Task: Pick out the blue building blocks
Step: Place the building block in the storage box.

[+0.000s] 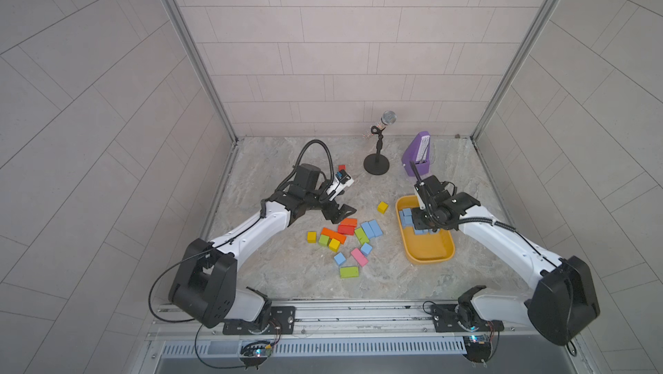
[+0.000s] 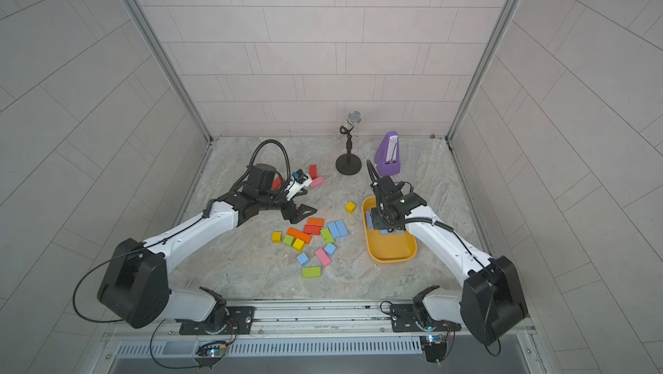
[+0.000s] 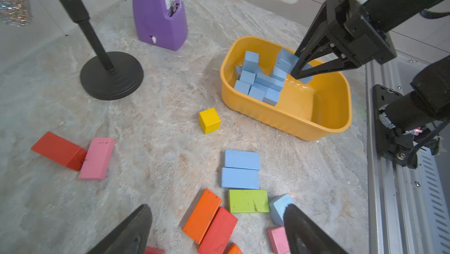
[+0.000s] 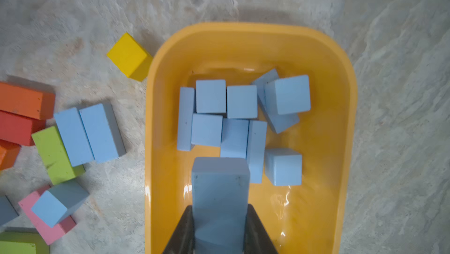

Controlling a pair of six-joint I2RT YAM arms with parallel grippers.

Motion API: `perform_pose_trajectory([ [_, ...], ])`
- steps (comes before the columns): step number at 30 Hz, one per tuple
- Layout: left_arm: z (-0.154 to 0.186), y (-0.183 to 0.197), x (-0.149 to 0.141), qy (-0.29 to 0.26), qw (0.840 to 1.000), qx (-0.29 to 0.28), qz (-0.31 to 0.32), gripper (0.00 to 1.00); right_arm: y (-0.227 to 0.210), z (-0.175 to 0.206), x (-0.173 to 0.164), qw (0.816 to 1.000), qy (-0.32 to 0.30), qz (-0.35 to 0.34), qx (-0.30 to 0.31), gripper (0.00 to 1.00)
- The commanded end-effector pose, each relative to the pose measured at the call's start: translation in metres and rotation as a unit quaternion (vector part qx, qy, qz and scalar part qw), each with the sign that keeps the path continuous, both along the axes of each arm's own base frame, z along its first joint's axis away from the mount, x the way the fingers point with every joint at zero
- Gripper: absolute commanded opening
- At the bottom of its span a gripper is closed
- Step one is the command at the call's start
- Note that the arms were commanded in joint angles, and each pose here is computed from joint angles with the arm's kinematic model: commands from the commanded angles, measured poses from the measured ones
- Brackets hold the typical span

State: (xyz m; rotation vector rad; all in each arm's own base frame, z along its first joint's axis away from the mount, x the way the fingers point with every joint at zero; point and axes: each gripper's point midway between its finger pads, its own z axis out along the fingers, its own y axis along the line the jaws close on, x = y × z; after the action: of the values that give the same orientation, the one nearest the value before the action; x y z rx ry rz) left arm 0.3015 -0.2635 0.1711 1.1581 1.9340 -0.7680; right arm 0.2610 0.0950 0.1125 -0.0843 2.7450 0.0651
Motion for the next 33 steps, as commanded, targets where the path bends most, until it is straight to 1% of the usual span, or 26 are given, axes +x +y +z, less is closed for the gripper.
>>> perform_pose_trajectory([
  [1, -0.011, -0.003, 0.003, 0.005, 1.0, 0.005, 0.004, 0.9, 0.004, -0.008, -0.015, 0.999, 0.011, -0.008, 0.03, 0.18],
  [6, -0.026, 0.001, 0.001, 0.018, 1.0, 0.022, 0.012, 0.9, -0.001, -0.036, -0.027, 0.999, 0.042, -0.014, 0.018, 0.19],
  [9, -0.028, 0.004, 0.001, 0.018, 0.999, 0.028, 0.014, 0.91, 0.009, -0.046, -0.024, 0.998, 0.058, 0.005, 0.029, 0.2],
  [14, -0.031, 0.006, 0.002, 0.02, 0.999, 0.037, 0.018, 0.91, 0.015, -0.053, -0.013, 0.998, 0.057, 0.016, 0.03, 0.2],
  [19, -0.033, 0.008, 0.002, 0.031, 0.998, 0.054, 0.019, 0.91, 0.019, -0.057, -0.009, 0.997, 0.062, 0.021, 0.034, 0.23],
  [20, -0.033, 0.008, 0.002, 0.031, 0.998, 0.055, 0.019, 0.91, 0.02, -0.057, -0.009, 0.997, 0.063, 0.021, 0.035, 0.24],
  [22, -0.033, 0.009, 0.003, 0.029, 0.998, 0.055, 0.02, 0.92, 0.019, -0.058, -0.01, 0.997, 0.064, 0.023, 0.032, 0.29],
  [24, -0.034, 0.009, 0.003, 0.03, 0.998, 0.057, 0.021, 0.92, 0.017, -0.058, -0.009, 0.997, 0.063, 0.022, 0.027, 0.39],
  [26, -0.034, 0.01, 0.004, 0.031, 0.998, 0.057, 0.024, 0.92, 0.016, -0.056, -0.009, 0.998, 0.059, 0.02, 0.024, 0.45],
  [29, -0.031, 0.01, 0.005, 0.034, 0.998, 0.052, 0.029, 0.92, 0.015, -0.05, -0.007, 0.998, 0.051, 0.02, 0.022, 0.48],
  [33, -0.027, 0.013, 0.007, 0.034, 0.998, 0.046, 0.034, 0.92, 0.016, -0.035, -0.003, 0.999, 0.033, 0.023, 0.023, 0.48],
])
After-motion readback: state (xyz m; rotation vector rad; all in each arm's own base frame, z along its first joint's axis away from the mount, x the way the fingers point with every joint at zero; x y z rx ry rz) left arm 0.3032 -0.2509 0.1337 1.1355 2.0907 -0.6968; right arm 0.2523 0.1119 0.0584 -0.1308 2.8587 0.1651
